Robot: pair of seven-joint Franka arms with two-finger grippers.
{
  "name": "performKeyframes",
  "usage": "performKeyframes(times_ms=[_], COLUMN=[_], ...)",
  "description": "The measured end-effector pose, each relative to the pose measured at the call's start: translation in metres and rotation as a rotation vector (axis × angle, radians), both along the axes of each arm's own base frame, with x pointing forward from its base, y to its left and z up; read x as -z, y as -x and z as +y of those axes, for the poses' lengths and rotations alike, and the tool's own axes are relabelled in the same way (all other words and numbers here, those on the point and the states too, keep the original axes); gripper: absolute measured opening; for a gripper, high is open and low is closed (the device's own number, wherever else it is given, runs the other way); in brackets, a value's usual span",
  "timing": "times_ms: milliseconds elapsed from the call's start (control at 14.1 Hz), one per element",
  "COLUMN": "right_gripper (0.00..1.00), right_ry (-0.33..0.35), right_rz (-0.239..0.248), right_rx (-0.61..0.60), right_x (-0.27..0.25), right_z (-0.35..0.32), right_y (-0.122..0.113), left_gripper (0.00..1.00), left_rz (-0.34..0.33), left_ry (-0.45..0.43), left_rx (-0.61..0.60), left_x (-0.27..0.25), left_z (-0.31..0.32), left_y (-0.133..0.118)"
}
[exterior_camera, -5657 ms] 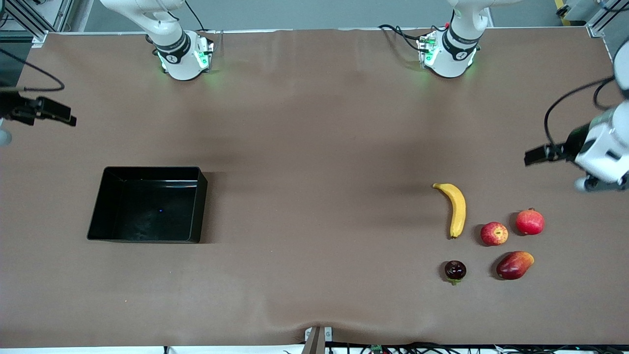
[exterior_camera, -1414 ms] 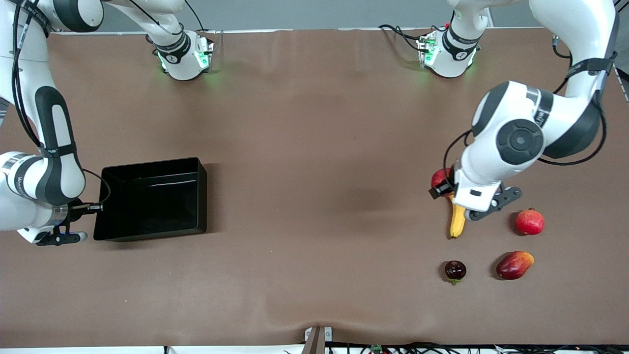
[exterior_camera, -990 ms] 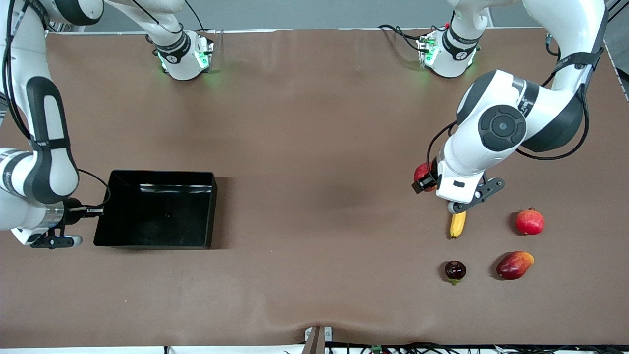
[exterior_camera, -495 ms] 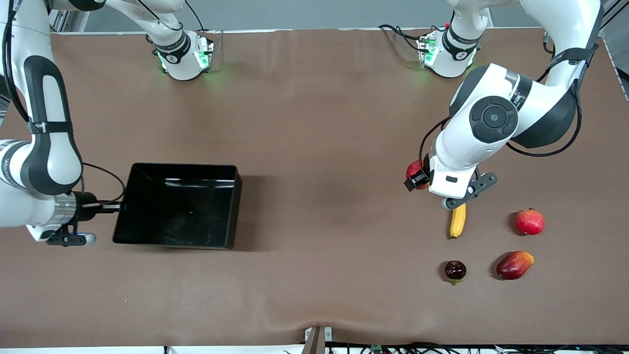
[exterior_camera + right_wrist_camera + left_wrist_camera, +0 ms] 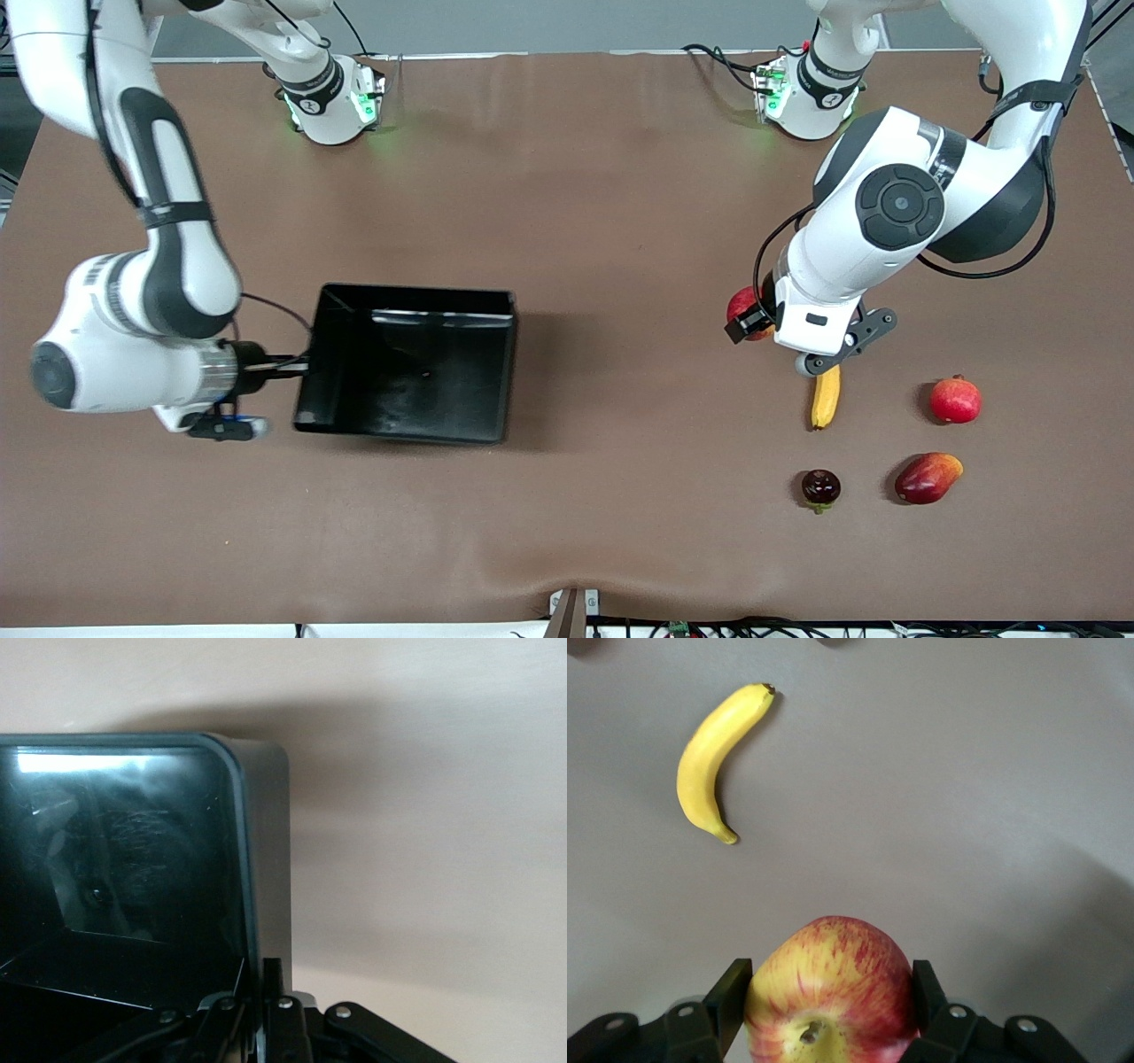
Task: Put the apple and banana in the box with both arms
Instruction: 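Carry the apple toward the box while the right gripper drags the box closer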
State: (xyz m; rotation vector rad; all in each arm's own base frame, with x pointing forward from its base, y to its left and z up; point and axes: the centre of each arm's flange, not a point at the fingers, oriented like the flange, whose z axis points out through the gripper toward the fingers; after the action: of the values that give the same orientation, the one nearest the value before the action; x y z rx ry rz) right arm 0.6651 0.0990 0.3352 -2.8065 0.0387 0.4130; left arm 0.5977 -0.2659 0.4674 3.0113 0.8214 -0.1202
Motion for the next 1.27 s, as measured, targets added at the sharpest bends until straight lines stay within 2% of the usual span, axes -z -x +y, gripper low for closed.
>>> performKeyframes(times_ms=[212,566,919,1273], right_gripper=[0.06,0.06,0.06,0.06], right_ry=[-0.018,-0.005,0.038,0.045], right_rz=[-0.016,-0.06,-0.06,-0.099], right_rx=[0.003,-0.015,-0.033,0.013], right_x=[-0.003,0.0,0.033,0.06], right_z=[0.049,0.117,0.184,0.237], right_y=[0.004,0.014,0.034,0.047], left_gripper=[0.78,0.78,0.78,0.78], left_rz=[0.002,0.013,0.015,0.032], left_ry=[0.001,0.025,0.026,0.017], left_rx=[-0.002,-0.037,-0.1,-0.131], left_x=[-0.004,-0.016,-0.021,-0.017], left_z=[0.0,0.0,-0.009,-0.032], left_y=[0.0,0.0,0.004,0.016])
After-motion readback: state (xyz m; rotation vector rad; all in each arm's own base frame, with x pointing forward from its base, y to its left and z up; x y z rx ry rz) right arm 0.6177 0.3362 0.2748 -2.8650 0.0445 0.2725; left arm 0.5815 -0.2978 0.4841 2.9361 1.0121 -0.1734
